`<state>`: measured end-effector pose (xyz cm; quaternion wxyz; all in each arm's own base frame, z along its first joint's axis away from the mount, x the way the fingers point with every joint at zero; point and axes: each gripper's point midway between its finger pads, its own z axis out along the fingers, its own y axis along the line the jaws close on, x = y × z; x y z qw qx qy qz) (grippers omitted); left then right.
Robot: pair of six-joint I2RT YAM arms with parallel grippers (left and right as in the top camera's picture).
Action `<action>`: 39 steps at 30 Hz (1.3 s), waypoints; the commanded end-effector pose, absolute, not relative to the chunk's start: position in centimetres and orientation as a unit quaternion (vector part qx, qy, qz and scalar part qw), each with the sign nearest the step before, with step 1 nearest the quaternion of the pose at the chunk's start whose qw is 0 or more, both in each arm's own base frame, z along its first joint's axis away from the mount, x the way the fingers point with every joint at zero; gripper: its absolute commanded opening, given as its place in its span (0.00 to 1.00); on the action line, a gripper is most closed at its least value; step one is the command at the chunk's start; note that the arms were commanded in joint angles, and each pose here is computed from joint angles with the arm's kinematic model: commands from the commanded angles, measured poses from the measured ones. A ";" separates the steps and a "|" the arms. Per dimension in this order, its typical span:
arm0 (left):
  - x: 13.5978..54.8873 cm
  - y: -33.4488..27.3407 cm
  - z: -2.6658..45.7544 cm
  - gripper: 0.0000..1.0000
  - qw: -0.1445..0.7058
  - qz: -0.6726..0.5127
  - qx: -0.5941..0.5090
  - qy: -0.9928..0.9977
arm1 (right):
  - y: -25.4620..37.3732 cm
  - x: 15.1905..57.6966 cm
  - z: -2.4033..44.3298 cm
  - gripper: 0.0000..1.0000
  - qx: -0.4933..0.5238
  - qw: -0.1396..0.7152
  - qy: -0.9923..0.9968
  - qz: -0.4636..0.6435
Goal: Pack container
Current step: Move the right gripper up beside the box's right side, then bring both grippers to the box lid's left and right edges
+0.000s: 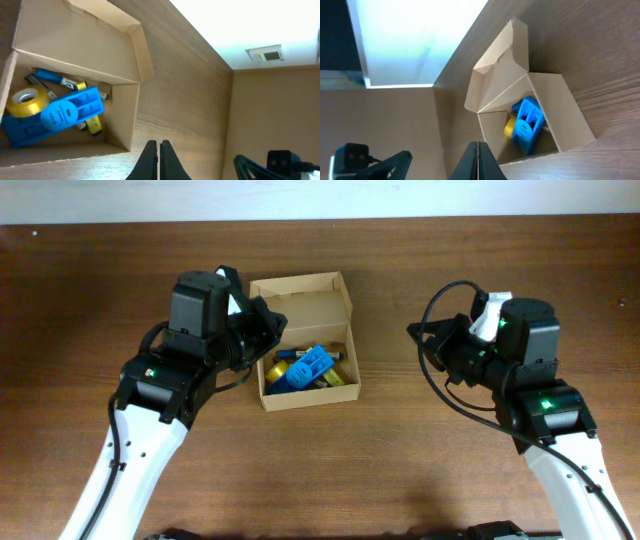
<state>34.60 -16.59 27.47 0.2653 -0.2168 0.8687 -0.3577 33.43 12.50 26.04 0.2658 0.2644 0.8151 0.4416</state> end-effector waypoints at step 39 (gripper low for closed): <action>39.3 -15.1 24.6 0.02 0.240 -0.380 -0.215 0.867 | 15.6 38.9 22.6 0.03 0.186 0.238 0.814 0.497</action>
